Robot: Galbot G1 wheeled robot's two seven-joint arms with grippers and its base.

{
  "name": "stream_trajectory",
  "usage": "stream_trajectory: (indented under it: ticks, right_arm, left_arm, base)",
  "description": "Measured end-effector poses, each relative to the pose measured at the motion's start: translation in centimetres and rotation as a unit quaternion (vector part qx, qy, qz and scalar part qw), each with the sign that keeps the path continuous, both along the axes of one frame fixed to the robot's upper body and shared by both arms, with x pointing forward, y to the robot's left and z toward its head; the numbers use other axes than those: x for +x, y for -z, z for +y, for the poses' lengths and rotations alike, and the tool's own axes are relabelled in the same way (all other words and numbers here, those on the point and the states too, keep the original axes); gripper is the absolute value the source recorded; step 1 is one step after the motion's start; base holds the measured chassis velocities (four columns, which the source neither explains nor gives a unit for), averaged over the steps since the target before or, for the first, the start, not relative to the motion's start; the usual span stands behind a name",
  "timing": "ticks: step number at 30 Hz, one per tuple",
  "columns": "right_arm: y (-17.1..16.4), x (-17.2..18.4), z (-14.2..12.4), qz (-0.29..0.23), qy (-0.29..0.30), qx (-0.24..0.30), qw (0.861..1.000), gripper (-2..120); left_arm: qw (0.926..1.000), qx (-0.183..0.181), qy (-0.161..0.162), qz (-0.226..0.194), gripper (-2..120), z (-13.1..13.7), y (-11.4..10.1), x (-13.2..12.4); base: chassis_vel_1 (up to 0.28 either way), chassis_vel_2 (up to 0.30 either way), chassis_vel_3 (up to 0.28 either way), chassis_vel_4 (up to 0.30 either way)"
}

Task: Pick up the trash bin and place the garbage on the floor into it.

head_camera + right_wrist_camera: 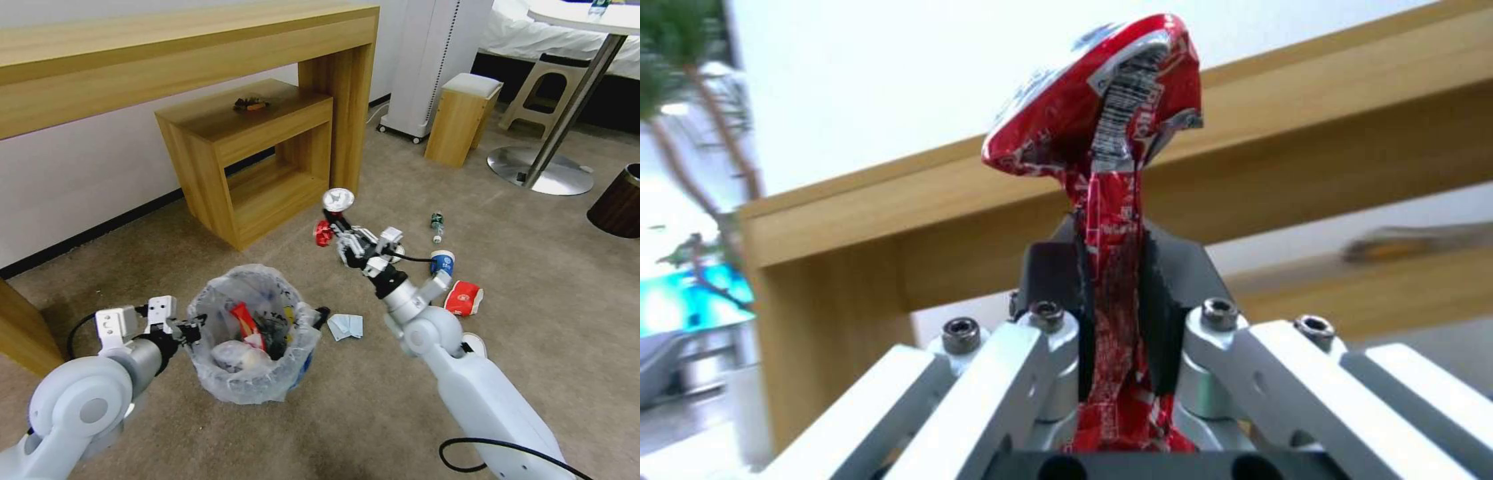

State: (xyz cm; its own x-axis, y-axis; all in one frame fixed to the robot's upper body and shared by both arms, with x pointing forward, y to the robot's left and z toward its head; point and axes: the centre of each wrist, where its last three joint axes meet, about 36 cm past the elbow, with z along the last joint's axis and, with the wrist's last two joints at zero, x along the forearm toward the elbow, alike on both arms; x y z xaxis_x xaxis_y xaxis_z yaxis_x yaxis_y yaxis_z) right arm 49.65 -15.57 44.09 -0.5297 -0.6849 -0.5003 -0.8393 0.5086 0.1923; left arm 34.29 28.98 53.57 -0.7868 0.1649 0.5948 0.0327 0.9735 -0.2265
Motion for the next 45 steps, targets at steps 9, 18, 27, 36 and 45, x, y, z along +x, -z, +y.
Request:
stream_trajectory:
  ticks: [9,18,27,36,45]
  right_arm:
    - [-0.4,0.0,4.0,-0.026,-0.086,-0.007,0.996,10]
    - [1.1,-1.2,5.7,-0.028,-0.13,-0.024,0.991,10]
    - [2.7,-2.0,2.9,-0.037,-0.164,-0.057,0.984,10]
    - [3.1,-1.8,1.4,-0.041,-0.174,-0.074,0.981,10]
    - [3.1,-1.8,1.0,-0.04,-0.176,-0.077,0.981,22]
  left_arm:
    - [0.9995,-0.018,0.025,-0.002,0,-0.6,0.4,1.5]
    - [0.9994,-0.021,0.028,-0.008,0,-0.6,0.1,2.0]
    - [0.9997,-0.01,0.018,-0.011,0,0.5,-0.3,2.1]
    - [0.9998,-0.007,0.017,-0.012,0,0.8,-0.5,2.0]
    - [0.9997,-0.005,0.016,-0.015,0,0.9,-0.7,2.0]
  base:
    - [0.0,0.0,0.0,0.0]
    - [0.0,0.0,0.0,0.0]
    - [0.0,0.0,0.0,0.0]
    - [0.0,0.0,0.0,0.0]
    - [0.0,0.0,0.0,0.0]
